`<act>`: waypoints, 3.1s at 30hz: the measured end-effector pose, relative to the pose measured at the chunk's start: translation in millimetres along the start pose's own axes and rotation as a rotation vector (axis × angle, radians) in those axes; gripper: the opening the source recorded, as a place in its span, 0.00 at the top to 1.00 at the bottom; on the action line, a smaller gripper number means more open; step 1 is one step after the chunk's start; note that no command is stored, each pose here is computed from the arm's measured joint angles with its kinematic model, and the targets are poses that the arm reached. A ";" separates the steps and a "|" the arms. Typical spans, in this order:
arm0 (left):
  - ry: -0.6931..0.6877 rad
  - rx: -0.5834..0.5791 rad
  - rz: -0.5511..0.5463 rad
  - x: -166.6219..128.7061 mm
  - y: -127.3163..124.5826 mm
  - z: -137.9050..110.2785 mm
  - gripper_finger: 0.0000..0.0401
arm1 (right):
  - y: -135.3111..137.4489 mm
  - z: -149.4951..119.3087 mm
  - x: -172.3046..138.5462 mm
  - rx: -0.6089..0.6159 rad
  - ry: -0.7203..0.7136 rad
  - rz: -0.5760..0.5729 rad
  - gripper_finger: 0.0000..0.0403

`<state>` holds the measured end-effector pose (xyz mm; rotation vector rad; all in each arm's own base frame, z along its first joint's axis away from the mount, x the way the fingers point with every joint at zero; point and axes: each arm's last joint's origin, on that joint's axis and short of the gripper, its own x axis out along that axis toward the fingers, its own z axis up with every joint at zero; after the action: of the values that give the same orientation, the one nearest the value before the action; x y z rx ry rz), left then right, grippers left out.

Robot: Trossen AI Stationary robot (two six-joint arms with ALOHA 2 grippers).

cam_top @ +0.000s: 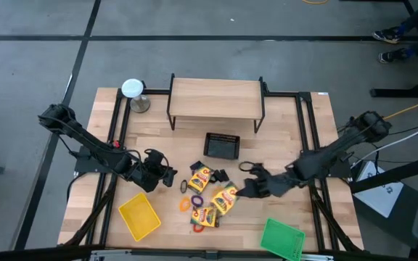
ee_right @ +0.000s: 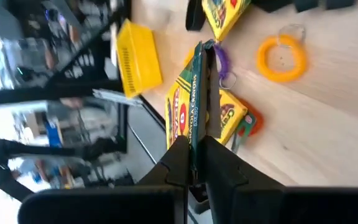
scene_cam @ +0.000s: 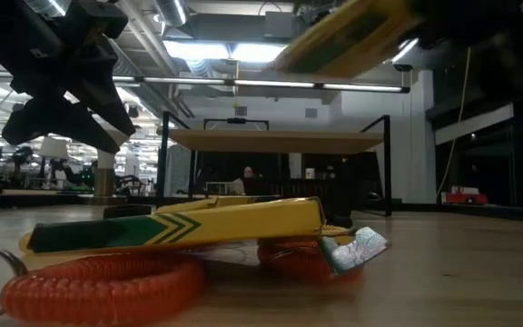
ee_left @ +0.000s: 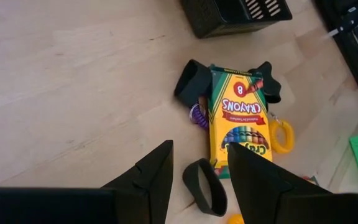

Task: Pick & Place Office Desk Supplies
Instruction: Put the middle crayon box into the green basket

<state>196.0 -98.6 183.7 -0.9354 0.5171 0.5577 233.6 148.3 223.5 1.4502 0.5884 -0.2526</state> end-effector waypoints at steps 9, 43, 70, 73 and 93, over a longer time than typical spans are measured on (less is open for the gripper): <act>-0.033 -0.022 0.001 0.0 -0.1 1.0 0.63 | -13.8 -41.1 -53.7 0.120 -0.175 0.068 0.94; -0.006 -0.087 -0.011 0.0 -1.2 0.3 0.63 | -35.8 -43.9 -117.6 -0.612 1.003 -0.244 0.94; 0.009 -0.053 0.010 0.1 1.2 -0.2 0.63 | -40.3 -35.7 -44.3 -0.707 1.025 -0.232 0.94; 0.021 -0.046 0.021 0.1 2.4 -0.6 0.63 | -43.2 -36.4 -39.9 -0.722 1.057 -0.237 0.94; 0.027 -0.037 0.048 -0.1 5.4 -0.9 0.63 | -57.1 -1.0 -11.5 -0.770 1.072 -0.329 0.94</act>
<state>192.3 -96.8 180.1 -0.9688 0.5564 0.6005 195.0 139.9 180.6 0.6243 1.5870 0.5092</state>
